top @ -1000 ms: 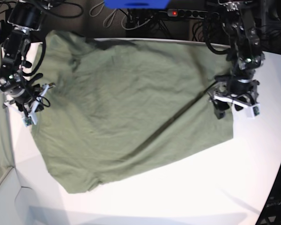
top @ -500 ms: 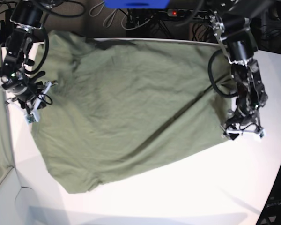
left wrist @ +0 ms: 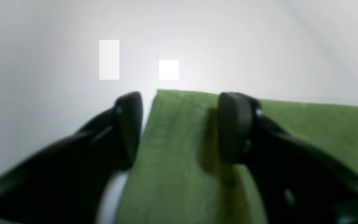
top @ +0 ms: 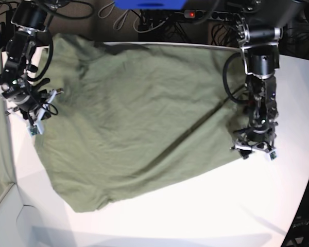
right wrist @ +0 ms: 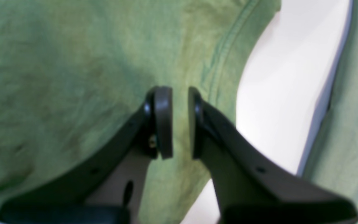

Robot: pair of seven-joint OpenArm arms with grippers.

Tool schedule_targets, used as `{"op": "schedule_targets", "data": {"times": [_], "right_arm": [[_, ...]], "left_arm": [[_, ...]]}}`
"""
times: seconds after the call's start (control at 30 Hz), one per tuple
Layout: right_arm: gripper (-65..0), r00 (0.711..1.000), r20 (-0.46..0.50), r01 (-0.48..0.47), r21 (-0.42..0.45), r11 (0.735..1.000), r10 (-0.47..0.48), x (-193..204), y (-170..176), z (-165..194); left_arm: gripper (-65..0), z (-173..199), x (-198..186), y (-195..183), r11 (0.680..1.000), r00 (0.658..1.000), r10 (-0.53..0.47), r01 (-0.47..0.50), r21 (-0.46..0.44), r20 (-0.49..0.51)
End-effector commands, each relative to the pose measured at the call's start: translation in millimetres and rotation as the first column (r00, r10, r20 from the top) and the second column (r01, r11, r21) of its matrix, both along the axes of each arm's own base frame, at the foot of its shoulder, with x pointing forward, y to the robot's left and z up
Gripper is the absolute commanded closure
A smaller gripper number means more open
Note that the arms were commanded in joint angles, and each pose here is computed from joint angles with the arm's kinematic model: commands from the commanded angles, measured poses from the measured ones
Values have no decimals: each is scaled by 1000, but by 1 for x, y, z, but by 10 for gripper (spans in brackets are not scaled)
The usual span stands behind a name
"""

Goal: Layout the t-shirt on the table in an organized manner, then fold the t-shirt properly

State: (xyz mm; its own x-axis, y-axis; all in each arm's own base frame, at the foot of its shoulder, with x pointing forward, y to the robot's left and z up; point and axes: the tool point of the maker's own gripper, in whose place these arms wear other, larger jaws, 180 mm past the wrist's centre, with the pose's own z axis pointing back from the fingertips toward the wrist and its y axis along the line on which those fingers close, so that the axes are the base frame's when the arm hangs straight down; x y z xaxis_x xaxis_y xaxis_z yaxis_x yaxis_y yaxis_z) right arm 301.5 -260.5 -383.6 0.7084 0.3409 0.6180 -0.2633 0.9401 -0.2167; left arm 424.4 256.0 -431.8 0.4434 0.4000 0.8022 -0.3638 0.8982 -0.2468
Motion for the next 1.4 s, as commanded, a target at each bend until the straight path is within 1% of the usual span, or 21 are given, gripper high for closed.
{"op": "schedule_targets", "data": {"times": [0.0, 0.1, 0.17, 0.23, 0.33, 0.37, 0.43, 0.5, 0.6, 0.7, 0.77, 0.8, 0.87, 0.93, 0.97, 1.07, 1.17, 1.2, 1.27, 1.33, 1.37], "right_arm": [[-90, 999, 50, -5, -5, 1000, 5, 10, -3, 14], [-90, 999, 48, -4, -5, 1000, 4, 9, -3, 14], [-90, 999, 48, -4, -5, 1000, 4, 9, -3, 14], [-90, 999, 48, -4, -5, 1000, 4, 9, -3, 14], [-90, 999, 48, -4, -5, 1000, 4, 9, -3, 14], [-90, 999, 48, -4, -5, 1000, 4, 9, -3, 14], [-90, 999, 48, -4, -5, 1000, 4, 9, -3, 14], [-90, 999, 48, -4, -5, 1000, 4, 9, -3, 14], [-90, 999, 51, -5, -3, 1000, 5, 10, -2, 14], [-90, 999, 51, -5, -3, 1000, 5, 10, -2, 14], [-90, 999, 51, -5, -3, 1000, 5, 10, -2, 14], [-90, 999, 51, -5, -3, 1000, 5, 10, -2, 14], [-90, 999, 50, -4, -3, 1000, 4, 10, -3, 14], [-90, 999, 50, -3, -4, 1000, 3, 10, -3, 14], [-90, 999, 49, -1, -4, 1000, 1, 9, -3, 14], [-90, 999, 32, -1, -4, 1000, 1, 3, -3, 8], [-90, 1000, 26, -1, -4, 1000, 1, 1, -3, 7], [-90, 1000, 21, -1, -4, 1000, 1, -1, -3, 5], [-90, 1000, 21, -3, -3, 1000, 3, -1, -3, 5], [-90, 1000, 21, -3, -3, 1000, 3, -1, -3, 5], [-90, 1000, 19, -3, -3, 1000, 3, -2, -3, 5]], "left_arm": [[-288, -23, -12, -14, 998, 995, -25, 19, -63, -101], [-143, -29, -12, -13, 998, 994, -14, 6, -67, -106], [-80, -28, -11, -13, 998, 995, -11, 4, -66, -102], [-2, -22, -8, -12, 998, 997, -11, 6, -62, -83], [-3, 10, 7, -13, 999, 1000, -22, 22, -39, 10], [-1, 19, 7, -15, 999, 999, -28, 30, -32, 39], [0, 54, 13, -20, 999, 989, -51, 52, -1, 138], [0, 91, 12, -30, 997, 968, -79, 75, 25, 238], [0, 143, 2, -67, 989, 916, -149, 139, 56, 373], [0, 170, -17, -104, 970, 868, -244, 226, 95, 431], [0, 181, -32, -139, 945, 831, -322, 308, 106, 455], [0, 181, -41, -153, 933, 818, -354, 343, 111, 453], [0, 173, -56, -183, 898, 794, -437, 412, 155, 423], [0, 160, -70, -209, 856, 769, -517, 473, 211, 375], [0, 154, -77, -222, 829, 752, -559, 503, 246, 348], [0, 111, -97, -252, 734, 711, -671, 596, 328, 209], [-1, 77, -111, -271, 642, 664, -742, 663, 384, 93], [-3, 66, -115, -274, 621, 655, -753, 680, 390, 59], [-36, 47, -123, -280, 583, 632, -775, 712, 392, 4], [-89, 37, -129, -282, 569, 622, -782, 728, 383, -22], [-115, 36, -131, -284, 567, 619, -785, 732, 378, -22]]}}
